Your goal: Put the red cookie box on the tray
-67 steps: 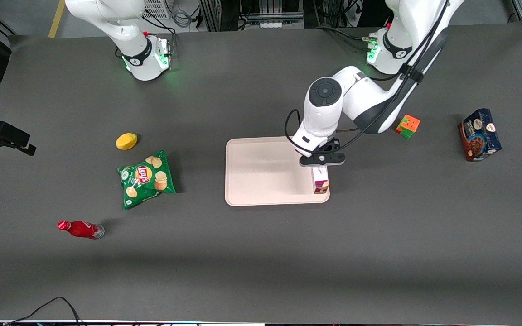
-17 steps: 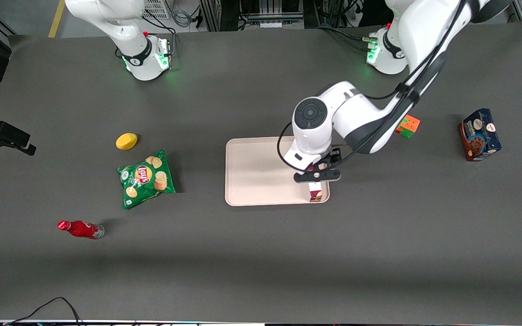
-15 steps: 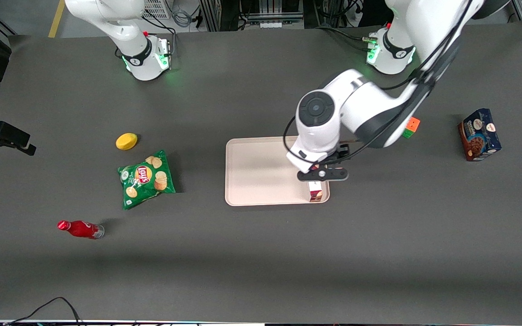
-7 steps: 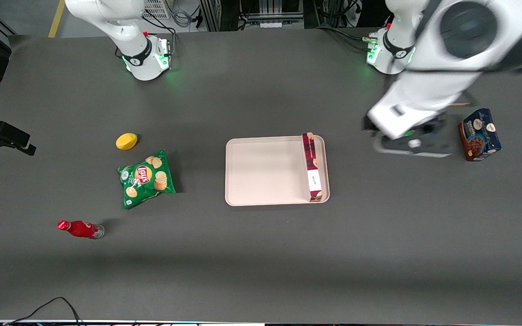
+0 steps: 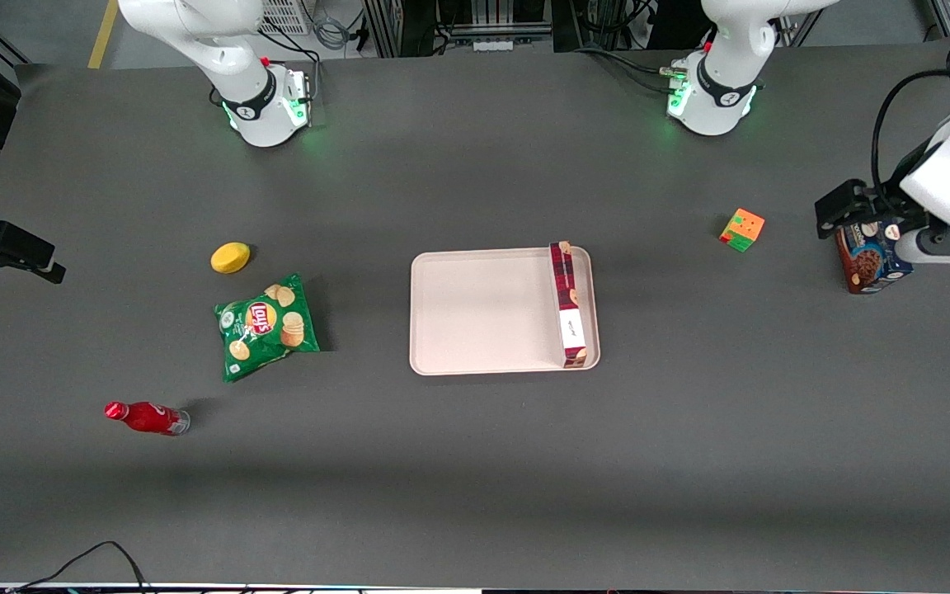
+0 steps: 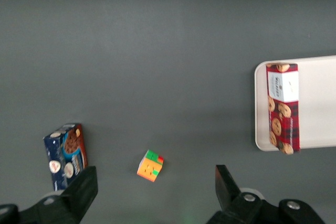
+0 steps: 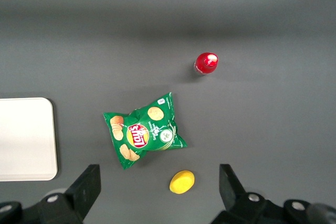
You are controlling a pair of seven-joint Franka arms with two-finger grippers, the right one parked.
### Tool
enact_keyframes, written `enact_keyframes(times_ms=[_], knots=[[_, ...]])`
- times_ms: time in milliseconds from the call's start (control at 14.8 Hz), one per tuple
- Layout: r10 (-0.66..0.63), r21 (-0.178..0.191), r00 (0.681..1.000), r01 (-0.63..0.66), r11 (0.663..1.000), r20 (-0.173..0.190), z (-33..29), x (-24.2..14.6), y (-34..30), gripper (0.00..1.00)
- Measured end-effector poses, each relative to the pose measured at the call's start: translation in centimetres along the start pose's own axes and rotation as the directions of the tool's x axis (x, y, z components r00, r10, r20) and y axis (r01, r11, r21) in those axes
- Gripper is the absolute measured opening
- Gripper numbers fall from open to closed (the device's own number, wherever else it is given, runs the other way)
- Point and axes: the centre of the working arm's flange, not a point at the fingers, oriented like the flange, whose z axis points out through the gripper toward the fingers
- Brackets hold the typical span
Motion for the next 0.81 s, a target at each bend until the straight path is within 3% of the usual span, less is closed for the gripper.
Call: enact_keyframes(times_ms=[270,811], knots=[[-0.003,0.01,1.0,0.003,1.0,-0.001,3.4,-1.2,1.9,1.0],[-0.03,0.008,0.999,0.03,1.0,-0.021,4.2,-1.0,1.4,1.0]])
